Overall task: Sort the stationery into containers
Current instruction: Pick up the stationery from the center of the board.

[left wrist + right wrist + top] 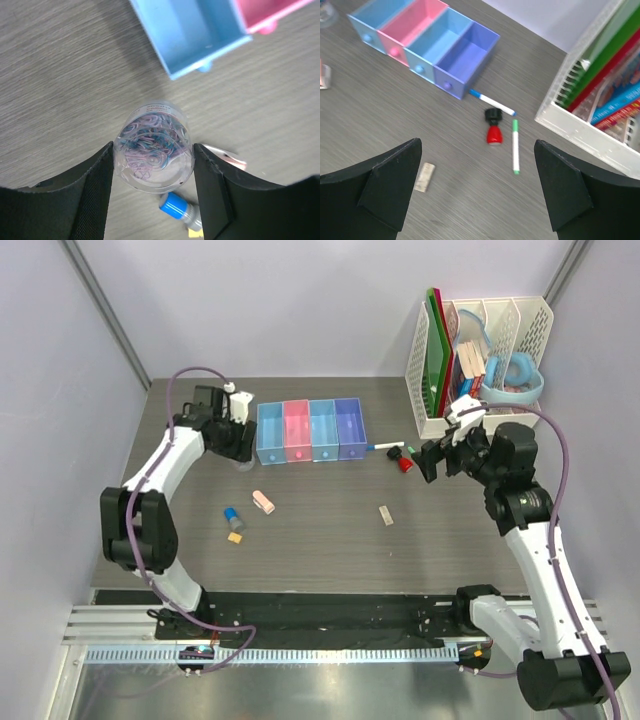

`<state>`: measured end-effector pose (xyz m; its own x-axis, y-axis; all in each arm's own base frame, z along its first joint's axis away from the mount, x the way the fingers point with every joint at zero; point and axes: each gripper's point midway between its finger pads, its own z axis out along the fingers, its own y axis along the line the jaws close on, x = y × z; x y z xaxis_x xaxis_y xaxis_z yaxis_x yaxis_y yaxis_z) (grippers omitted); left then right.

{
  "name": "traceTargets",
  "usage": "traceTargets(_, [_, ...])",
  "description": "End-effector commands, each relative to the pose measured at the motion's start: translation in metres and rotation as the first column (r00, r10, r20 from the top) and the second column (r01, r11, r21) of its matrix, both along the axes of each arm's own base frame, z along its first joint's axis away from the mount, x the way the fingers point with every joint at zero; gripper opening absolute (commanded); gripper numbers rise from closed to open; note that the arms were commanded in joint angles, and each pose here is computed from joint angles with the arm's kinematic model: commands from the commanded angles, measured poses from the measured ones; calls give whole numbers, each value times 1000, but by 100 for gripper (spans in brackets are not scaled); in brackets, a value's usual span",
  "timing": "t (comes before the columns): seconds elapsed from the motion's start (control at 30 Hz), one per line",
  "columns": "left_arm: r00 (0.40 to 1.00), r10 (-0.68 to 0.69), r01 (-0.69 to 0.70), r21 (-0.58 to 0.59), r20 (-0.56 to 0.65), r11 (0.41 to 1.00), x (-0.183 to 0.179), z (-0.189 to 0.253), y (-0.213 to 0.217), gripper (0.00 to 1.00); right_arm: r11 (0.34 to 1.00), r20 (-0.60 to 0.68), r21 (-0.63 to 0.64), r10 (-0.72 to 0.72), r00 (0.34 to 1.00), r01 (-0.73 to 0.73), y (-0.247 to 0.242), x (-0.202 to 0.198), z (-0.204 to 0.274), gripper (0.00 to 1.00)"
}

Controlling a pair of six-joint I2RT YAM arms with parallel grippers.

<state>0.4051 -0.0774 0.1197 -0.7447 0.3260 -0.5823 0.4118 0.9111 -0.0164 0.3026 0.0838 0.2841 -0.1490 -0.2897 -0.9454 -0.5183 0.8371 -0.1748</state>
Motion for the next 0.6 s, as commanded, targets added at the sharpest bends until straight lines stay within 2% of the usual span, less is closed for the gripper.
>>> traceTargets(0.0, [995,-73,81,-119,69,990,-17,50,-20,9,982,-23,132,138,990,-134,31,-7,27,100])
traceTargets(0.1, [978,-156,185,-227,142,956,-37,79,-42,5,957,-54,183,237,970,-224,48,-7,28,100])
traceTargets(0.17, [958,-161,229,-293,239,928,-44,110,-54,3,928,-75,223,322,944,-299,60,-9,28,100])
traceTargets(0.23, [940,-181,288,-382,290,878,-55,129,-70,1,904,-78,259,372,925,-341,69,-9,36,100])
traceTargets(0.33, [897,-195,374,-445,397,814,-69,165,-84,0,842,-99,348,469,877,-411,85,-9,42,100])
traceTargets(0.4, [891,-186,396,-508,414,765,-81,181,-93,0,781,-93,412,549,831,-470,96,-7,47,100])
traceTargets(0.43, [868,-186,430,-511,460,744,-82,193,-96,0,753,-87,436,581,810,-493,101,-8,49,100])
traceTargets(0.47, [871,-174,429,-540,459,724,-86,198,-99,0,713,-78,499,603,794,-493,106,-7,62,100])
traceTargets(0.5, [863,-173,444,-547,475,710,-91,202,-100,0,660,-91,548,658,748,-514,112,-7,59,100])
traceTargets(0.57, [832,-173,490,-553,527,674,-95,215,-105,0,576,-49,633,697,715,-518,120,-4,83,100])
